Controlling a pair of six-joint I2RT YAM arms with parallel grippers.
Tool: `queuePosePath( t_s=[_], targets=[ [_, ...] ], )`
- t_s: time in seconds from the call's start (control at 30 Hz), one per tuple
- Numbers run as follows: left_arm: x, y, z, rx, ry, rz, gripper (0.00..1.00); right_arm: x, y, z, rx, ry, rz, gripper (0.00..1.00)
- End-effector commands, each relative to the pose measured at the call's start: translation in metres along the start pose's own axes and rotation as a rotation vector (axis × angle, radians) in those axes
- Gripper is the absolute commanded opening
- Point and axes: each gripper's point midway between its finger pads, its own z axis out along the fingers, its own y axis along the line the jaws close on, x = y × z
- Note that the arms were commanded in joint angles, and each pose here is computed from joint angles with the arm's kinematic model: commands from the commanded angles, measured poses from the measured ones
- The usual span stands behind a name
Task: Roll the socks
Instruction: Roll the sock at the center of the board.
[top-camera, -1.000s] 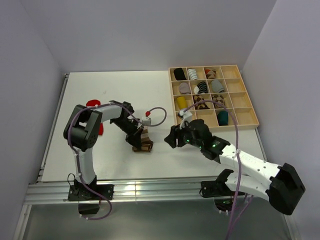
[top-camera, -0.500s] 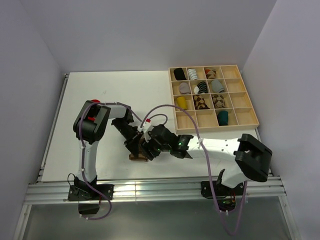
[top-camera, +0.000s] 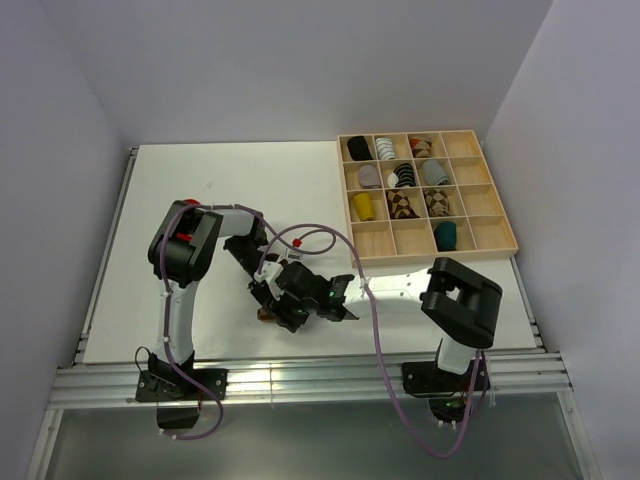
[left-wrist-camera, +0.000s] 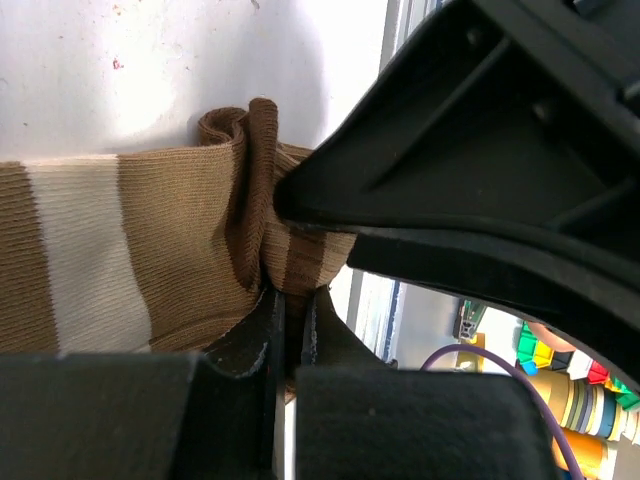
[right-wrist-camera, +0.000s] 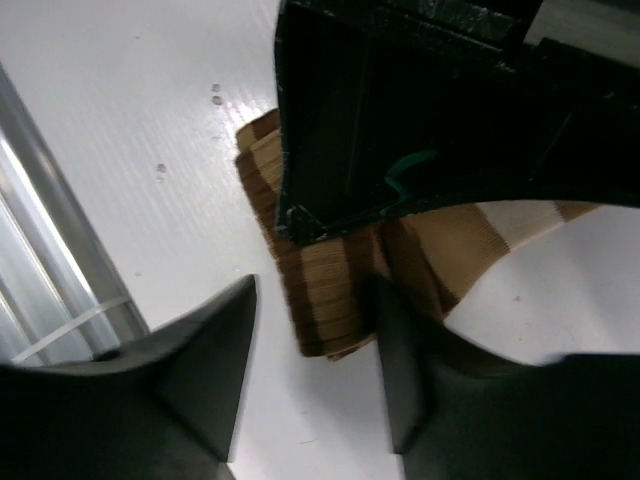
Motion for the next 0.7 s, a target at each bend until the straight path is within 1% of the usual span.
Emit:
queuePosePath(
  t_s=[0.0,0.03,0.1,0.13,0.17,0.2,0.23,0.27,0.3,0.37,0.4,0.47,0.5,0.57,0.6,0.67],
  targets=[
    [0.002,0.025,-0.002,-0.075,0.054,0.103,0.01,-0.014,0.001,0.004,0.018,-0.026,-0.011,0.52],
    [0.002,0.025,-0.002,-0.08,0.053,0.104,0.02,-0.012,-0.002,0.006,0.03,-0.021,-0.008,0.48],
    [-0.002,0.025,-0.004,-0.096,0.04,0.113,0.05,-0.006,-0.004,0.01,0.039,-0.003,0.006,0.38],
    [-0.004,0.025,-0.005,-0.101,0.033,0.118,0.09,-0.003,-0.005,0.012,0.04,0.005,0.011,0.24],
    [-0.009,0.024,-0.006,-0.11,0.017,0.132,0.11,0.001,-0.005,0.014,0.042,0.015,0.025,0.17],
    [-0.012,0.023,-0.008,-0.118,0.004,0.127,0.13,-0.003,-0.005,0.017,0.038,-0.004,0.033,0.11],
    [-0.015,0.021,-0.009,-0.126,-0.007,0.135,0.17,0.003,-0.005,0.02,0.037,0.009,0.041,0.04],
    [-0.023,0.019,-0.012,-0.146,-0.035,0.17,0.18,0.007,-0.006,0.02,0.031,0.018,0.063,0.02],
    [-0.025,0.016,-0.013,-0.148,-0.052,0.162,0.19,0.008,-0.008,0.021,0.034,0.014,0.077,0.0],
    [-0.036,0.009,-0.02,-0.176,-0.095,0.201,0.22,0.016,-0.012,0.022,0.022,0.036,0.127,0.0],
    [-0.043,0.008,-0.022,-0.186,-0.137,0.201,0.24,0.019,-0.014,0.022,0.015,0.044,0.146,0.0],
    [-0.057,0.001,-0.03,-0.211,-0.198,0.254,0.24,0.023,-0.02,0.02,-0.008,0.052,0.209,0.0],
    [-0.058,-0.003,-0.031,-0.206,-0.233,0.22,0.25,0.023,-0.02,0.02,-0.028,0.053,0.231,0.0],
    [-0.073,-0.003,-0.041,-0.26,-0.294,0.291,0.25,0.026,-0.025,0.018,-0.042,0.06,0.275,0.0],
    [-0.073,-0.002,-0.042,-0.275,-0.317,0.254,0.25,0.028,-0.027,0.016,-0.053,0.07,0.296,0.0],
    [-0.086,0.002,-0.054,-0.358,-0.361,0.321,0.25,0.029,-0.03,0.016,-0.058,0.081,0.318,0.0]
  ],
)
